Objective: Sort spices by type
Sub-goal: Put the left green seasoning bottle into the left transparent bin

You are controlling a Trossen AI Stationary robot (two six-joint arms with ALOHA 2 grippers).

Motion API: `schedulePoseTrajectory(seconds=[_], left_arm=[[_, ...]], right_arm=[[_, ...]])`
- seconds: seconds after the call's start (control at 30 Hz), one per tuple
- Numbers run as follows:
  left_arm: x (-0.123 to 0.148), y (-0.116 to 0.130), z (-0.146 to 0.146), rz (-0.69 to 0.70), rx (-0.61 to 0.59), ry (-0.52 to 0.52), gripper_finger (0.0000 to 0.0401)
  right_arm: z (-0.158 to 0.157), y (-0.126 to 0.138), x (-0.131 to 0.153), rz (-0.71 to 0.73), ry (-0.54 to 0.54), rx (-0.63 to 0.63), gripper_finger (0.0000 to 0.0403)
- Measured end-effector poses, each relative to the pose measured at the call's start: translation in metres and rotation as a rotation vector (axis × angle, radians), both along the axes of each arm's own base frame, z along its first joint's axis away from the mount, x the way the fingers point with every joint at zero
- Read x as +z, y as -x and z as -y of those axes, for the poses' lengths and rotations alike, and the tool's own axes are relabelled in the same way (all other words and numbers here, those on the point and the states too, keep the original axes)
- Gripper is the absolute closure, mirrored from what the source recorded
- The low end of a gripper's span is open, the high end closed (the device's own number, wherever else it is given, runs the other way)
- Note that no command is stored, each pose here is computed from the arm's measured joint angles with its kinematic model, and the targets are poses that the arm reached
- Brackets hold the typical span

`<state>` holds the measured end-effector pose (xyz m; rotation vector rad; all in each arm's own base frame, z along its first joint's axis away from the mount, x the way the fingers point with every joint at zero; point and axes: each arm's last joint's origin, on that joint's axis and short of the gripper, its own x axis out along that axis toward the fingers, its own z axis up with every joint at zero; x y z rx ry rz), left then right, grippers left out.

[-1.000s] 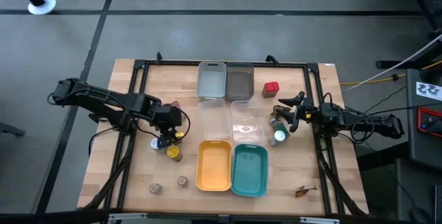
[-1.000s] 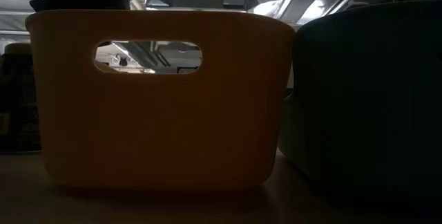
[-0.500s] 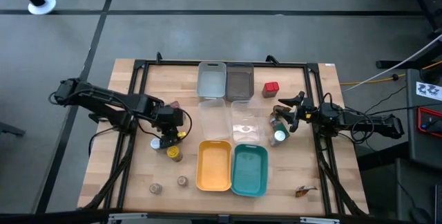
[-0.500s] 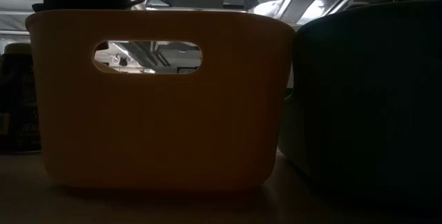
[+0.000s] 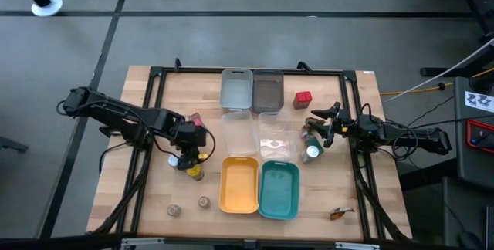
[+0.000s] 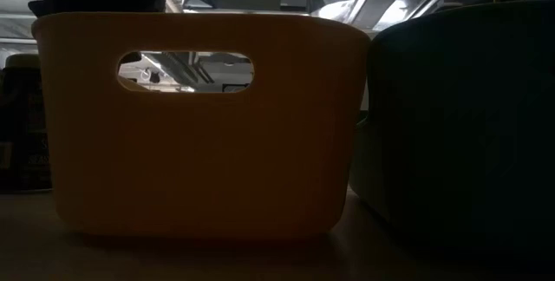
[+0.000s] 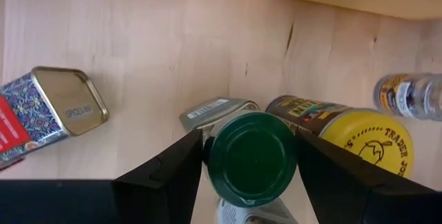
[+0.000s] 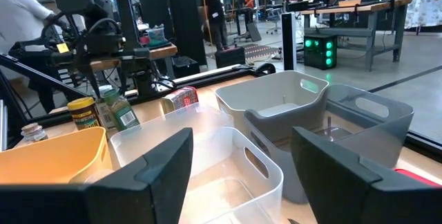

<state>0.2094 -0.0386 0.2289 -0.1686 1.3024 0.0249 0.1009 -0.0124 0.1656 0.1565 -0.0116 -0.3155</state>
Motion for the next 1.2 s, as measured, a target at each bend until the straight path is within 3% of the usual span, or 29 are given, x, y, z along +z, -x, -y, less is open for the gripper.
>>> schedulePoseTrajectory(seconds=[0.33,1.2], left_arm=[[0.011,0.004,-0.003,0.019,-0.01,-0.024,0.0191],[0.001,0.008,-0.004,-0.029,0.012,-0.015,0.0191]], right_arm=[[0.0,0.0,0.0,-0.001,0.0,0.0,0.016],[0.0,0.0,0.0,0.0,0.0,0.001,0.016]])
